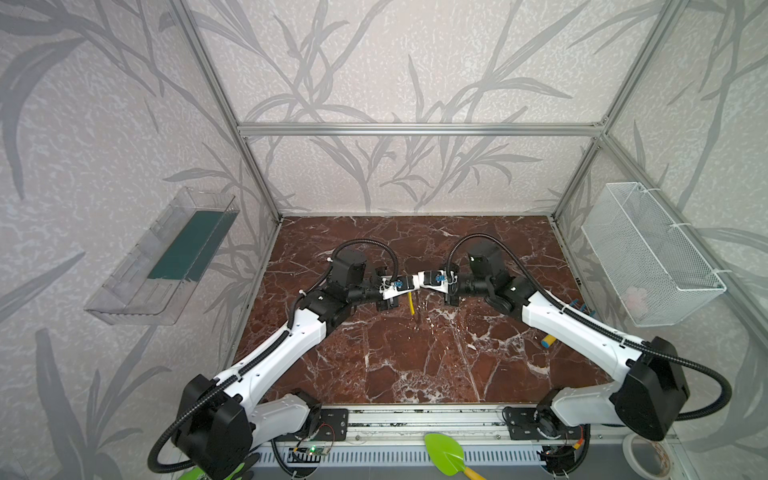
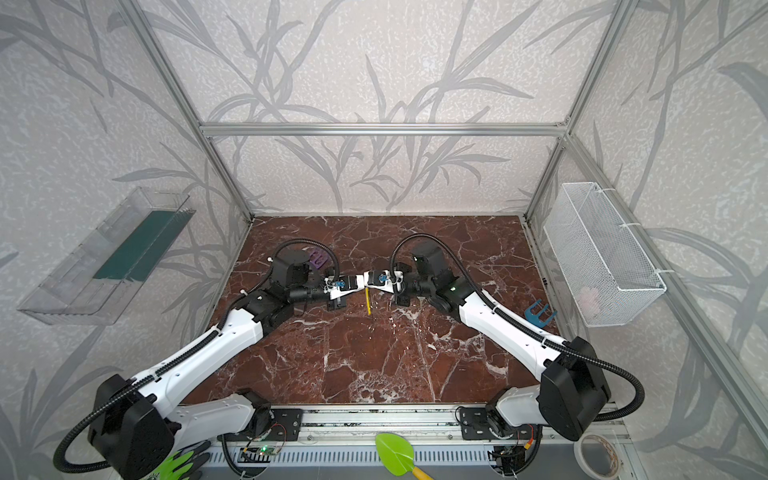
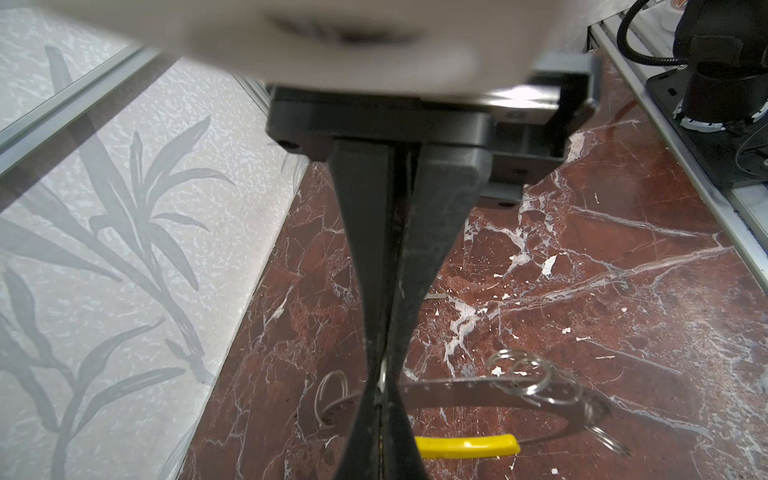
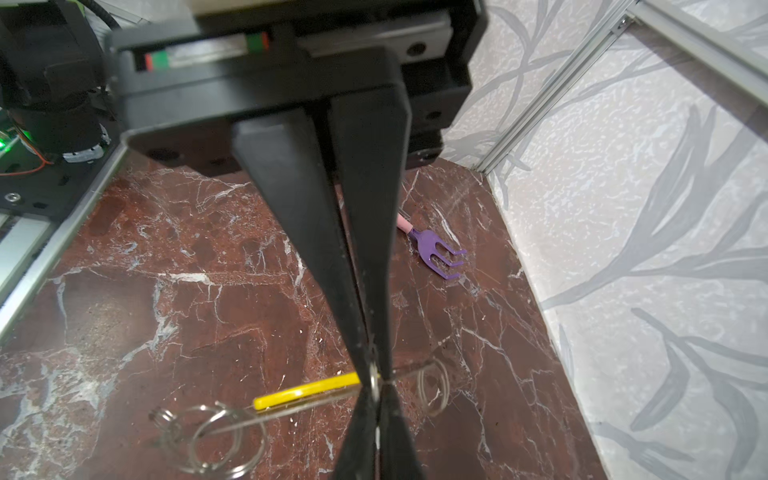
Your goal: Put the keys on the keyring
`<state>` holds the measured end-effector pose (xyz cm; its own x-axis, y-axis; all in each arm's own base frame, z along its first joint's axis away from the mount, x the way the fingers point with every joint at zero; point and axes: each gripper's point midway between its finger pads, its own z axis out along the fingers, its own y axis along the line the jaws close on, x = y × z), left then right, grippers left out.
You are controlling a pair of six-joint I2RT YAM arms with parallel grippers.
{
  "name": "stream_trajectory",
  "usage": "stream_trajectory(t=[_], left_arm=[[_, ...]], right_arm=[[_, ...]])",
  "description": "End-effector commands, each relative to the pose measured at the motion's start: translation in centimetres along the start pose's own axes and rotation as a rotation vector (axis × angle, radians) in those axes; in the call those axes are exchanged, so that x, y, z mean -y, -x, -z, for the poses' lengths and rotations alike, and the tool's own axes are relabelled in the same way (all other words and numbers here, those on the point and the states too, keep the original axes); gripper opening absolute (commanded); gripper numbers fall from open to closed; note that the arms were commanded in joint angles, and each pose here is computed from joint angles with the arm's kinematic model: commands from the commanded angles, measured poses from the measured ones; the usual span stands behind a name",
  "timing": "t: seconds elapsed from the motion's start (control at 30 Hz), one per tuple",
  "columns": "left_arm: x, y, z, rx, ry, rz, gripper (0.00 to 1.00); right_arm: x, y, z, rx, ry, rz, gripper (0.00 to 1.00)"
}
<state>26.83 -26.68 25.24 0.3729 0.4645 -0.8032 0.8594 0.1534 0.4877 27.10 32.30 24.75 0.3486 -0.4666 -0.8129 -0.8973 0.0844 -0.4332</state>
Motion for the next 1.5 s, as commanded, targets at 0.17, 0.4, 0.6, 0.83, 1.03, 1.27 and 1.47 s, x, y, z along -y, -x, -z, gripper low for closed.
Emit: stream_trajectory(t=[0.17, 0.4, 0.6, 0.83, 1.03, 1.27, 1.47], left_arm=[[-1.1, 2.4, 0.3, 0.134, 0.052, 0.024, 0.0], [-1.9, 4.0, 0.5, 0.254, 0.063, 0.103, 0.0], [-2.2, 4.7, 0.8, 0.293, 0.074, 0.129, 0.0], [-2.5, 5.7, 1.6, 0.333, 0.089, 0.155, 0.0], [-2.7, 6.5, 2.0, 0.361, 0.082, 0.186, 0.0], [-3.6, 6.9, 2.4, 0.337, 0.06, 0.313, 0.0], [-3.4, 7.2, 2.8, 0.324, 0.042, 0.321, 0.0]], right_arm=[[1.6, -0.2, 2.9, 0.049, -0.171, -0.049, 0.43], [2.0, 0.2, 4.4, 0.136, -0.222, -0.164, 0.38], [2.2, 2.2, 5.0, 0.231, -0.214, -0.215, 0.27], [1.5, 3.7, 5.3, 0.287, -0.142, -0.267, 0.25], [1.5, 4.2, 5.5, 0.312, -0.138, -0.29, 0.22], [2.0, 4.3, 5.9, 0.306, -0.17, -0.301, 0.21], [2.1, 4.1, 6.0, 0.293, -0.181, -0.316, 0.21]])
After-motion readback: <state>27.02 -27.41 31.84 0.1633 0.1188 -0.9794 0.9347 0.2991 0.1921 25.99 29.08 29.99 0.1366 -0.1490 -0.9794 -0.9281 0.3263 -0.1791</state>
